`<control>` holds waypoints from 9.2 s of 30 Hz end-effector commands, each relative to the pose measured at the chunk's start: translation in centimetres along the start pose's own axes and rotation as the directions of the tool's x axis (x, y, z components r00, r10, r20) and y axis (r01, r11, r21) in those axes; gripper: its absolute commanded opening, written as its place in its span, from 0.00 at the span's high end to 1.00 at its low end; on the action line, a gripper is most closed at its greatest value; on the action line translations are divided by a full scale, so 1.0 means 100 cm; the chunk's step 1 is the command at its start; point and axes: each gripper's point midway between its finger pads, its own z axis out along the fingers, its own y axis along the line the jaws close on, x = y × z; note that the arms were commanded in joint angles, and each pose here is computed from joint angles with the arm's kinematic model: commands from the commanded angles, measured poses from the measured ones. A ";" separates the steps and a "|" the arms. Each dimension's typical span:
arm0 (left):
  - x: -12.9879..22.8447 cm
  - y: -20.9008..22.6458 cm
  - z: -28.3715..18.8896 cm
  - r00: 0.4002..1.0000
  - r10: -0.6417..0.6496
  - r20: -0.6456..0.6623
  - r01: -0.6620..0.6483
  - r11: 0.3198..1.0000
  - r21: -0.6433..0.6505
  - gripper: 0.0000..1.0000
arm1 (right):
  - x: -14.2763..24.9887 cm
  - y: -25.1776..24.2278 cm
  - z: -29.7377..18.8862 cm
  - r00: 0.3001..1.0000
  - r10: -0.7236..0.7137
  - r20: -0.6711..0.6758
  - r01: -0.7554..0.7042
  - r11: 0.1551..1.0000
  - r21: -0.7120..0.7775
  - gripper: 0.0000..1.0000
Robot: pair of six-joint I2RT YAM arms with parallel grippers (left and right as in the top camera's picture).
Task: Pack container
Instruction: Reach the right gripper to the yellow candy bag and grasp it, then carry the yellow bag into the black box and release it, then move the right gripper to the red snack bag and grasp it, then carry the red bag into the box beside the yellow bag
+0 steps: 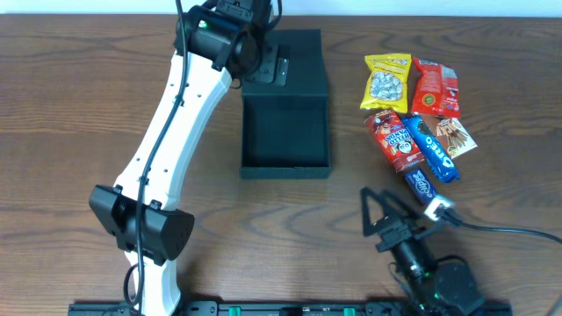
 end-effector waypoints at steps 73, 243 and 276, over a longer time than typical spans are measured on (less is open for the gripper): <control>-0.031 0.103 -0.011 0.993 -0.072 0.099 0.081 0.992 -0.096 0.05 | -0.103 -0.213 0.285 0.571 -0.131 -0.811 0.775 0.411 0.479 0.99; -0.021 0.251 -0.033 0.909 -0.375 0.181 0.395 0.914 -0.092 0.05 | -0.218 -0.268 0.237 0.716 -0.020 -0.697 0.655 0.362 0.663 0.98; -0.020 0.252 -0.033 0.921 -0.349 0.174 0.369 0.924 -0.100 0.05 | 0.080 -0.037 0.223 0.466 0.133 -0.875 0.699 0.550 0.456 0.98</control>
